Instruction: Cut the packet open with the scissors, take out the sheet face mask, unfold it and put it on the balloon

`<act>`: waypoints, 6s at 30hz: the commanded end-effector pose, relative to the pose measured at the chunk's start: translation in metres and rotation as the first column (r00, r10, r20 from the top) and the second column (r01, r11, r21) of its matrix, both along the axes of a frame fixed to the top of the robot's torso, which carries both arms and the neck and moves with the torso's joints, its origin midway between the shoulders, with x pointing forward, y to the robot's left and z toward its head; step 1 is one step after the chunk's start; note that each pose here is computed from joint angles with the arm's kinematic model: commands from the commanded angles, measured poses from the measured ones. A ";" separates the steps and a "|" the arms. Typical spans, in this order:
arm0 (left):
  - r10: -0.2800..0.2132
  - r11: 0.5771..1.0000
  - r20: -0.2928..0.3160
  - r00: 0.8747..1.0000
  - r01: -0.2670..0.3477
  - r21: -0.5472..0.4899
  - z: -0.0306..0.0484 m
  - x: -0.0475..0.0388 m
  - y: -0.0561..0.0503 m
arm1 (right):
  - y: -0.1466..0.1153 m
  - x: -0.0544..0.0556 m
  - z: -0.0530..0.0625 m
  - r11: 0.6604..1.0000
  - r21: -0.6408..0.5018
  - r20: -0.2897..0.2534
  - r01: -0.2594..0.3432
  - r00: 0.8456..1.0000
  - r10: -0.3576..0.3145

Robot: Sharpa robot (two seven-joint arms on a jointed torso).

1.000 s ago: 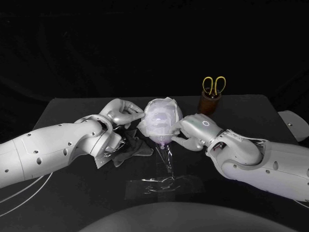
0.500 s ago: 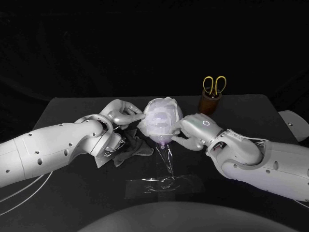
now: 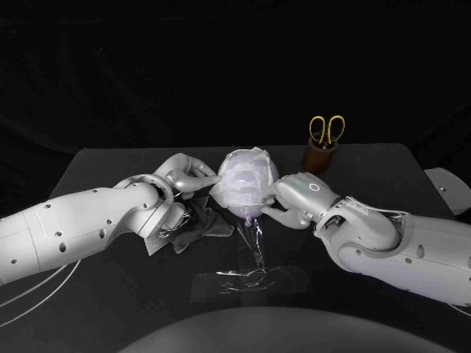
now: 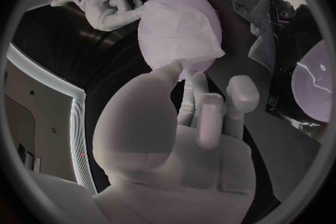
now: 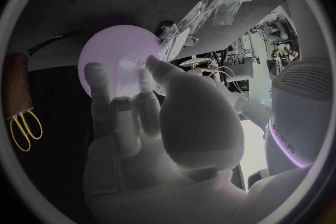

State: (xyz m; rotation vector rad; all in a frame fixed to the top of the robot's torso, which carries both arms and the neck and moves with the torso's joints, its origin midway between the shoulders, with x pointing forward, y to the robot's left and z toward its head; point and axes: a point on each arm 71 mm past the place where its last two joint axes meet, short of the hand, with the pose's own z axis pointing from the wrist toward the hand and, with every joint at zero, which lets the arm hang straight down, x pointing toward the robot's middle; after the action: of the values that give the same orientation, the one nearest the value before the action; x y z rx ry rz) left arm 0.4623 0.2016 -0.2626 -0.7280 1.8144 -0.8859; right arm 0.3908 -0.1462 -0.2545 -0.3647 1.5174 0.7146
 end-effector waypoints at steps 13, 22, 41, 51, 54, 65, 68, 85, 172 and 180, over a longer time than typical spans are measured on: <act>-0.008 1.000 0.024 1.000 0.009 -0.025 0.0024 0.0017 -0.007 | 0.000 0.000 -0.001 1.000 -0.013 0.002 0.000 1.000 0.000; 0.032 0.998 0.065 0.997 -0.029 -0.052 0.0054 0.0038 -0.003 | 0.000 0.000 -0.001 1.000 -0.013 0.001 0.000 1.000 0.000; 0.117 0.991 0.103 0.988 -0.109 -0.080 0.0079 0.0084 0.006 | 0.000 0.001 -0.001 1.000 -0.015 0.001 0.002 1.000 -0.002; 0.096 0.994 0.060 0.994 -0.092 -0.064 0.0046 0.0077 0.008 | -0.001 0.001 -0.001 1.000 -0.016 0.000 0.003 1.000 -0.003; 0.066 0.996 0.058 0.996 -0.062 -0.065 0.0049 0.0064 0.006 | -0.001 0.001 -0.001 1.000 -0.016 0.000 0.003 1.000 -0.003; -0.058 0.996 0.037 0.998 0.061 -0.068 0.0047 0.0015 -0.002 | -0.001 0.001 -0.001 1.000 -0.015 0.000 0.003 1.000 -0.003; -0.065 0.995 0.029 0.997 0.067 -0.074 0.0041 0.0014 -0.002 | -0.001 0.001 -0.001 1.000 -0.015 0.000 0.003 1.000 -0.003; -0.045 0.996 0.010 0.999 0.046 -0.080 0.0012 0.0046 0.000 | -0.001 0.001 -0.001 1.000 -0.016 0.000 0.004 1.000 -0.004; 0.160 0.956 -0.050 0.986 -0.167 -0.241 0.0057 0.0023 0.014 | -0.003 0.003 -0.002 1.000 -0.020 0.001 0.012 1.000 -0.012; 0.164 0.958 -0.037 0.986 -0.168 -0.232 0.0067 0.0046 0.015 | -0.003 0.003 -0.002 1.000 -0.020 0.001 0.013 1.000 -0.013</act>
State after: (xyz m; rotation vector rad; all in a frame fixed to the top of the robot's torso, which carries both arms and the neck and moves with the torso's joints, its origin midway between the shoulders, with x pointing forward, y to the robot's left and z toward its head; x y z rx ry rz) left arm 0.4658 0.2179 -0.2584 -1.0335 1.6740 -0.9849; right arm 0.3928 -0.1484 -0.2558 -0.3628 1.5196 0.7048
